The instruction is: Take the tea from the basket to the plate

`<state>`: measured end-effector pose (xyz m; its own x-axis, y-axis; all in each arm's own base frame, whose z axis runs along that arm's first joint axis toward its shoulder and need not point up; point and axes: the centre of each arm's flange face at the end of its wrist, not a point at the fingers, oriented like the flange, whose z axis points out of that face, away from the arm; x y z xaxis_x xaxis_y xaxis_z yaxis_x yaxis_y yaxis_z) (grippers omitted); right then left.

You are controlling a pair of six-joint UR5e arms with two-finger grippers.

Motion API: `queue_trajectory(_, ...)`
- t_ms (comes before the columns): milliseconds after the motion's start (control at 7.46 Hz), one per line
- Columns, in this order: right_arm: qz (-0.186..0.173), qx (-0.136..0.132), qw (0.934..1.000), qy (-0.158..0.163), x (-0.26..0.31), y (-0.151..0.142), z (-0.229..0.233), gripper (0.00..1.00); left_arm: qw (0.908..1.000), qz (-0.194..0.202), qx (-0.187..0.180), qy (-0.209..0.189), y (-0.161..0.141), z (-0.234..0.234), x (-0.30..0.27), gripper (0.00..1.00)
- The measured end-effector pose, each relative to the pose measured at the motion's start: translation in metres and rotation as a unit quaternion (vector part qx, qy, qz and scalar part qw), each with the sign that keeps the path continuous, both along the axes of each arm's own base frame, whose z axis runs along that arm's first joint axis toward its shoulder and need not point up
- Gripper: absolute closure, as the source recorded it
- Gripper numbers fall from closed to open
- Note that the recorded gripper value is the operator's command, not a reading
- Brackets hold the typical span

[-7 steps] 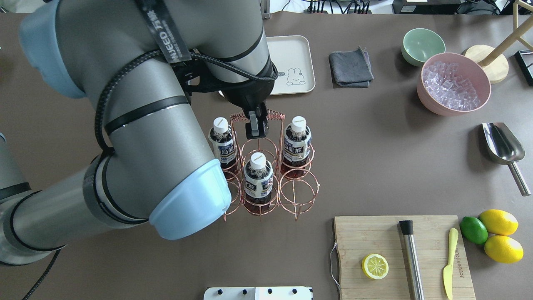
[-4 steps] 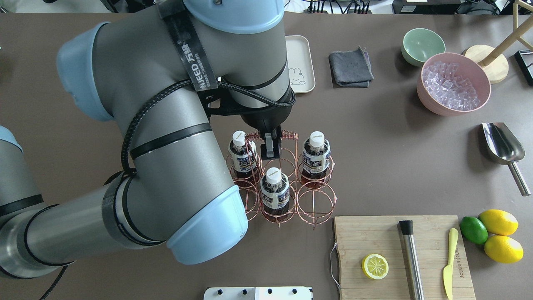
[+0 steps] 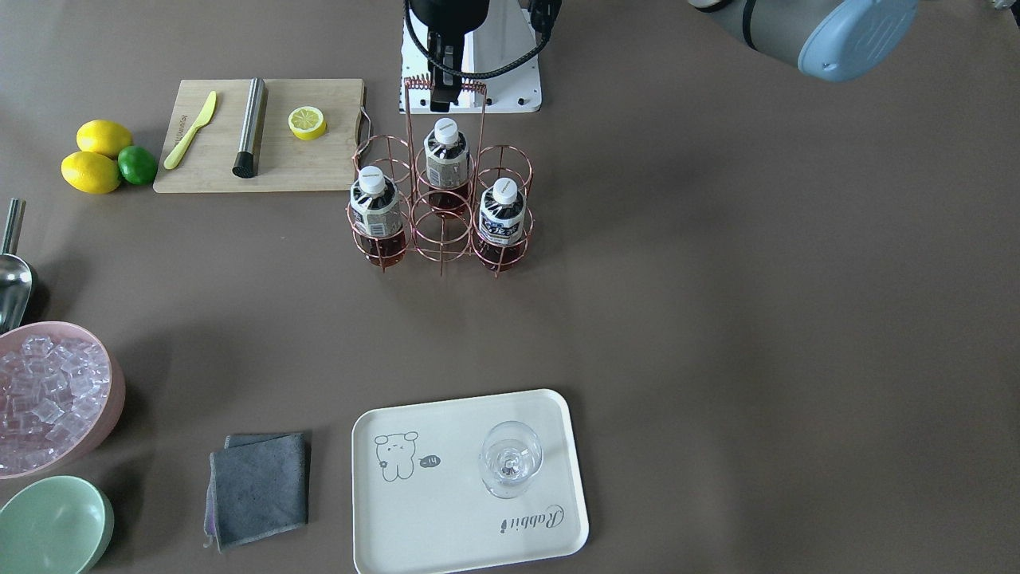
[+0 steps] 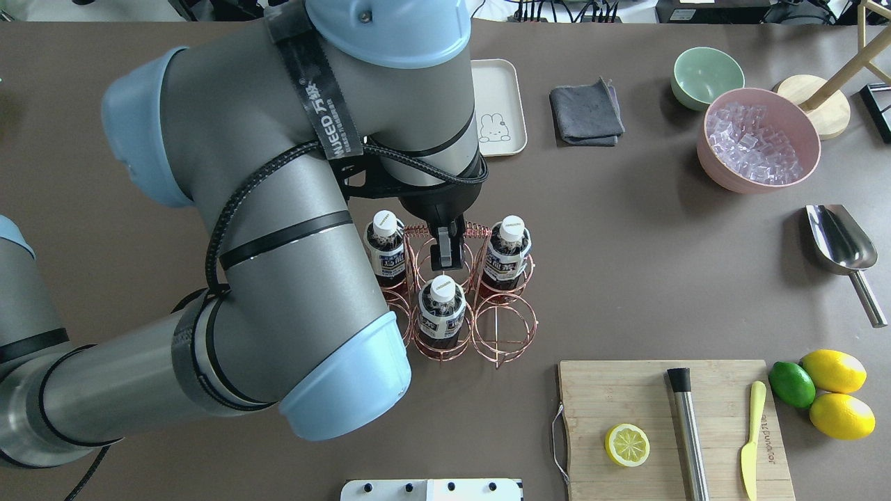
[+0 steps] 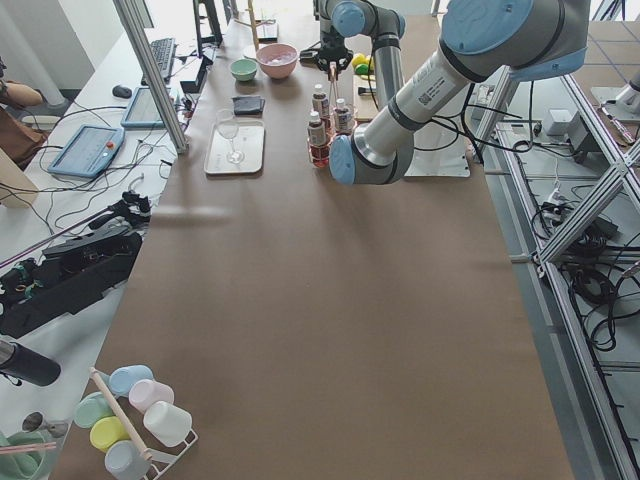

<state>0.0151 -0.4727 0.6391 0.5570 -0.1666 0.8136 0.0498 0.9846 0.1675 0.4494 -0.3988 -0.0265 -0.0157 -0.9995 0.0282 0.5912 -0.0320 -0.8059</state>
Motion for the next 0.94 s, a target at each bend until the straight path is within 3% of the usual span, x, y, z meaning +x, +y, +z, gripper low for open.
queue_trajectory(268, -0.051, 0.109, 0.9925, -0.019, -0.052, -0.016, -0.036, 0.01, 1.0, 0.001, -0.003, -0.005, -0.001, 0.009, 0.002, 1.0)
queue_trajectory(402, -0.076, 0.165, 0.9829, -0.031, -0.081, -0.027, -0.065, 0.01, 1.0, 0.0, -0.003, -0.006, -0.002, 0.011, 0.001, 1.0)
queue_trajectory(670, -0.121, 0.265, 0.9553, -0.052, -0.144, -0.05, -0.145, 0.01, 1.0, 0.0, -0.003, -0.006, -0.002, 0.012, 0.0, 1.0)
queue_trajectory(938, -0.148, 0.344, 0.9254, -0.059, -0.21, -0.066, -0.21, 0.01, 1.0, -0.001, -0.003, -0.006, -0.002, 0.011, 0.0, 1.0)
